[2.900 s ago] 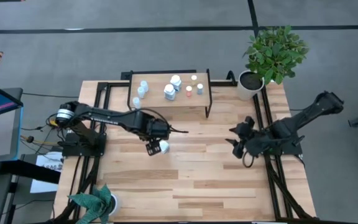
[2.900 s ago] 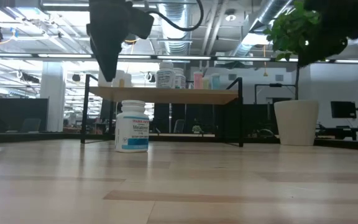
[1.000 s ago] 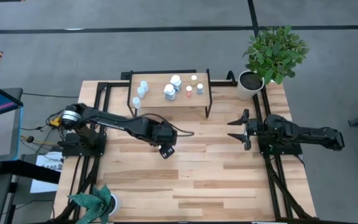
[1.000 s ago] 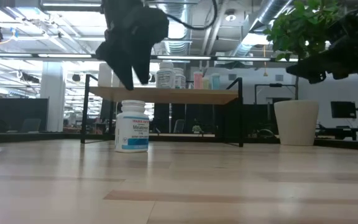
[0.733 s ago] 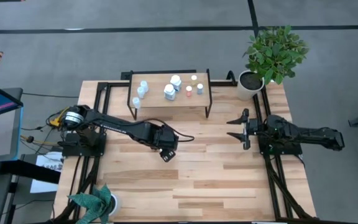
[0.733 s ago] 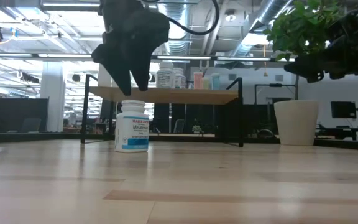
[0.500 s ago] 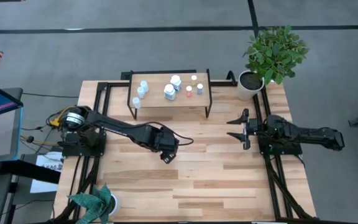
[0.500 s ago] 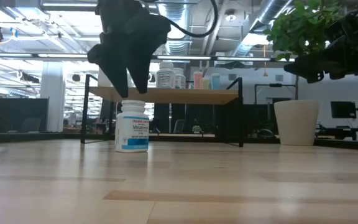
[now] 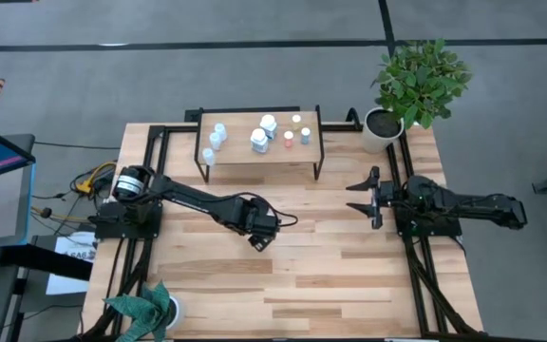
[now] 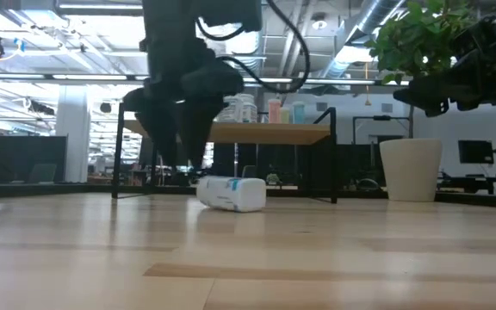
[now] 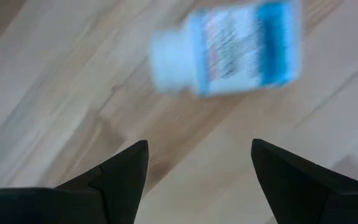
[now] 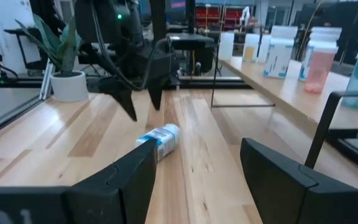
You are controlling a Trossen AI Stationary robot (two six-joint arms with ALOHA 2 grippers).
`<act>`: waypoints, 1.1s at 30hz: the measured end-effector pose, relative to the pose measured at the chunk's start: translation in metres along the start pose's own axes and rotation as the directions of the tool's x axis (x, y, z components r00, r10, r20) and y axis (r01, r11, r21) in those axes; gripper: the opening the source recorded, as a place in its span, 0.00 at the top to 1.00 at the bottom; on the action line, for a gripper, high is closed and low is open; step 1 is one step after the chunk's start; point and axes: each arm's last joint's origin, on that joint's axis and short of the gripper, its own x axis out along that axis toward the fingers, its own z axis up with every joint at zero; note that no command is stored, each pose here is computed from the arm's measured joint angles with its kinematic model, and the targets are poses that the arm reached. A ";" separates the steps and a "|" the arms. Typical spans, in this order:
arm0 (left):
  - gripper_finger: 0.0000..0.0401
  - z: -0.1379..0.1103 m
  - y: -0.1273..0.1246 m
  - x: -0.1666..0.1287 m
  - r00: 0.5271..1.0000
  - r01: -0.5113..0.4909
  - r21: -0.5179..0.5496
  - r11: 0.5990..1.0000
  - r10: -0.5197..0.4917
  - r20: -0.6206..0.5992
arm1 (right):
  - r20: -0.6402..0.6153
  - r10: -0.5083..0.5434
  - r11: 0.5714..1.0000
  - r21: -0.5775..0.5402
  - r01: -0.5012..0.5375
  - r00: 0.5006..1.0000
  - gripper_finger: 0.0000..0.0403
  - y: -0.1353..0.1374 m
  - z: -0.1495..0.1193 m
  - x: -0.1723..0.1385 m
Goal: Pick and place medicine bottles onto shelf by color
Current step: Put the white pill bottle on the shelf
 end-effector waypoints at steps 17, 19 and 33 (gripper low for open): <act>0.32 0.009 -0.009 -0.003 0.990 0.092 0.007 0.996 -0.092 0.109 | 0.003 0.000 1.000 0.000 0.000 1.000 0.37 0.000 0.000 0.000; 0.32 0.009 -0.009 -0.003 0.990 0.090 0.008 0.996 -0.090 0.111 | 0.003 0.000 1.000 0.000 0.000 1.000 0.37 0.000 0.000 0.000; 0.32 0.010 -0.009 -0.003 0.989 0.072 0.080 0.994 -0.082 0.127 | 0.007 0.000 0.999 0.055 -0.001 1.000 0.37 0.000 0.000 0.000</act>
